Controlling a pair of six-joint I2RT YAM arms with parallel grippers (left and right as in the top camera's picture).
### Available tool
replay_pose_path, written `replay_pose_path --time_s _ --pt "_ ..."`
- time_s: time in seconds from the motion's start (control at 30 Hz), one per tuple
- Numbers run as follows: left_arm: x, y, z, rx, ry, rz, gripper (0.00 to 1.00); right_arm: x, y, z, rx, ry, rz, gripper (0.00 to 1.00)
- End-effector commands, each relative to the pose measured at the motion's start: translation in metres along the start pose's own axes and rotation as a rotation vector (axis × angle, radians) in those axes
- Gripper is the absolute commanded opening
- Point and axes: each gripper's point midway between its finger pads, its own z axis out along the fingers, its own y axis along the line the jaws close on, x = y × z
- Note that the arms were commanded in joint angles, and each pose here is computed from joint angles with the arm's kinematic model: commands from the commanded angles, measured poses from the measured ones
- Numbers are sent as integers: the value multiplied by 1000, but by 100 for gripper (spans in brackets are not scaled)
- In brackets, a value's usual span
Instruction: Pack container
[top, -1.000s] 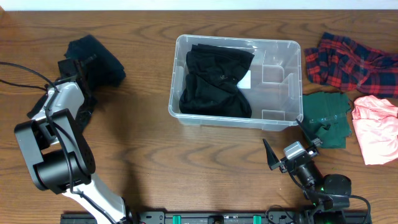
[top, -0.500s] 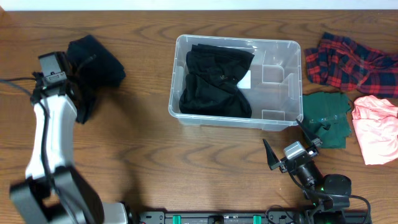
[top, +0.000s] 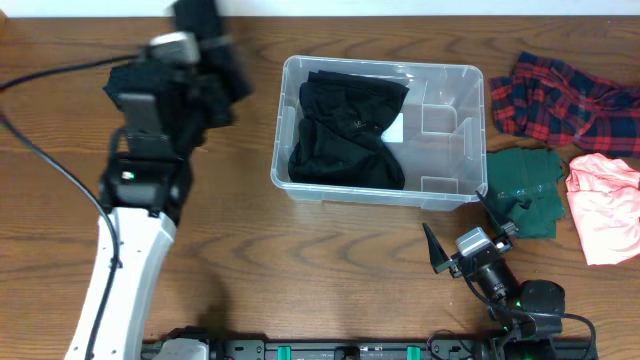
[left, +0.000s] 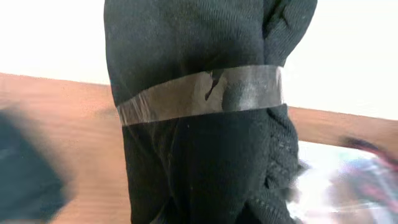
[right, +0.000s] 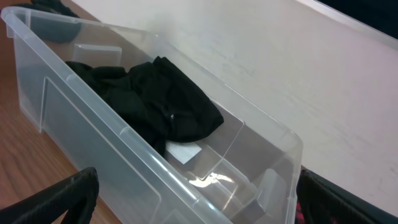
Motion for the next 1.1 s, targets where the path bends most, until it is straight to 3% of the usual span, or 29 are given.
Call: replay_pose_path --time_s 0.0,0.13,0.37,0.53,0.87,0.97,1.07 --pt "-2 -81 -11 330 -11 100 6 -1 2 0 -10 -6 -11 99" --pt "13 -132 -10 499 10 142 6 -1 2 0 -10 -6 -11 99" --pt "61 -187 13 636 105 186 6 -1 2 0 -10 -6 -11 99" --pt "85 -214 30 700 83 320 6 -1 2 0 -10 -6 -11 99" --pt "106 -194 70 401 61 433 6 -1 2 0 -11 -6 -11 99" --pt "110 -194 70 380 45 552 6 -1 2 0 -10 -6 -11 99" --pt "107 -173 76 237 37 635 6 -1 2 0 -10 -6 -11 99"
